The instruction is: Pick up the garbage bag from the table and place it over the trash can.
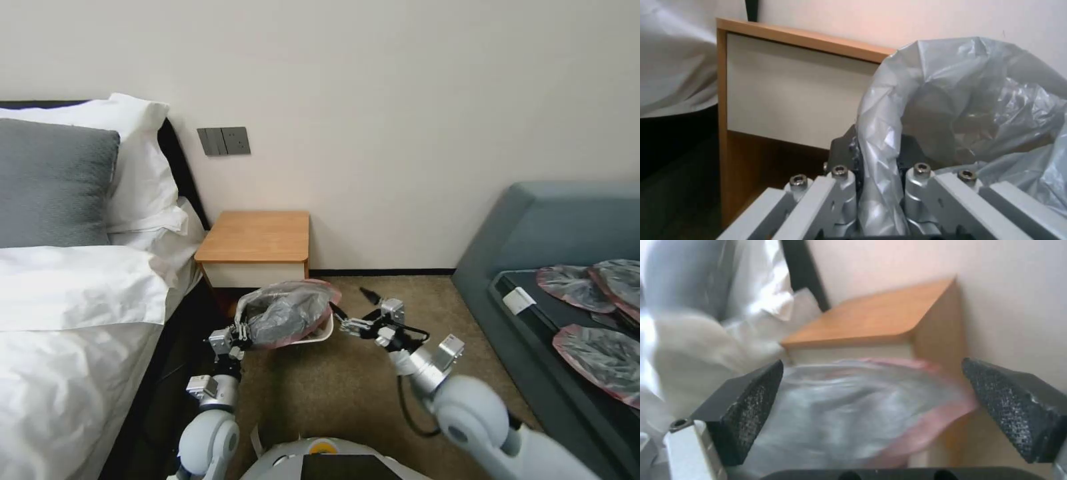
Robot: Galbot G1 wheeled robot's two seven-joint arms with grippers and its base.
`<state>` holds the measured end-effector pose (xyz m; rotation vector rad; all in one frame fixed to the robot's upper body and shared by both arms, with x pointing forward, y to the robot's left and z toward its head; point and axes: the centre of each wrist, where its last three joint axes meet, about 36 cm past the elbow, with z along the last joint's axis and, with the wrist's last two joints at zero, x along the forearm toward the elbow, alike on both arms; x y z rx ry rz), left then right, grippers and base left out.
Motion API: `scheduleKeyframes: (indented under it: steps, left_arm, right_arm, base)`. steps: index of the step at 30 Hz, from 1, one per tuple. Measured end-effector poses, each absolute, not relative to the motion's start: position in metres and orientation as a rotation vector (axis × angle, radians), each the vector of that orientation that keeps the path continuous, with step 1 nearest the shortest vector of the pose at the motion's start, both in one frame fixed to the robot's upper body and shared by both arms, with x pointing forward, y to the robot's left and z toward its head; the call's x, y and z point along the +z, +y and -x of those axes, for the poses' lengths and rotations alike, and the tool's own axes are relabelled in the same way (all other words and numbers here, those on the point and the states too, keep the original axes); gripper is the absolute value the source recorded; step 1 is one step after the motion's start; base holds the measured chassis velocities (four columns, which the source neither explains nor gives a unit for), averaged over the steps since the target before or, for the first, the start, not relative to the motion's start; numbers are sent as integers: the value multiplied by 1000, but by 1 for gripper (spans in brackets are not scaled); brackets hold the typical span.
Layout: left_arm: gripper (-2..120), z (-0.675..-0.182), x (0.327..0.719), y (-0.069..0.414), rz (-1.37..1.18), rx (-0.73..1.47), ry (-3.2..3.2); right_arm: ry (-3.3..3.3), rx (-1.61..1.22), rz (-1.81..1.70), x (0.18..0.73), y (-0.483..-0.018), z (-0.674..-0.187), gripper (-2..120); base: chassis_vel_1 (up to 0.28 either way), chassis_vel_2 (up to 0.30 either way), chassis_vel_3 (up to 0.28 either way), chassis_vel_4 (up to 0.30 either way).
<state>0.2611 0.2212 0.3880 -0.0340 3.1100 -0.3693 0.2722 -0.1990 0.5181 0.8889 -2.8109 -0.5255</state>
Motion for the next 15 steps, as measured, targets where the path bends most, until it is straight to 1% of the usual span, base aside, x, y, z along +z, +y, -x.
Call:
scheduleKeyframes:
  steps: [1,2,3,5,7,10,15]
  left_arm:
    - [7,-261,388,221,34,-370,3109]
    - [7,-261,388,220,33,-383,3100]
    - [7,-261,388,220,33,-383,3100]
    - [7,-262,389,218,29,-393,3084]
    - [7,-262,389,218,30,-395,3080]
    - [7,-263,389,217,31,-405,3065]
    - [7,-264,390,216,31,-413,3058]
  right_arm:
    - [-2806,-536,-886,519,-198,-272,100]
    - [-2699,-677,-845,527,-183,-266,100]
    - [-2699,-677,-845,527,-183,-266,100]
    - [-2607,-757,-798,529,-166,-261,100]
    - [-2595,-767,-793,529,-163,-260,100]
    - [-2532,-793,-768,520,-144,-257,100]
    - [-2513,-780,-757,511,-133,-259,100]
  base:
    - [0,0,0,0]
    - [0,0,0,0]
    - [0,0,0,0]
    - [0,0,0,0]
    - [0,0,0,0]
    - [0,0,0,0]
    - [0,0,0,0]
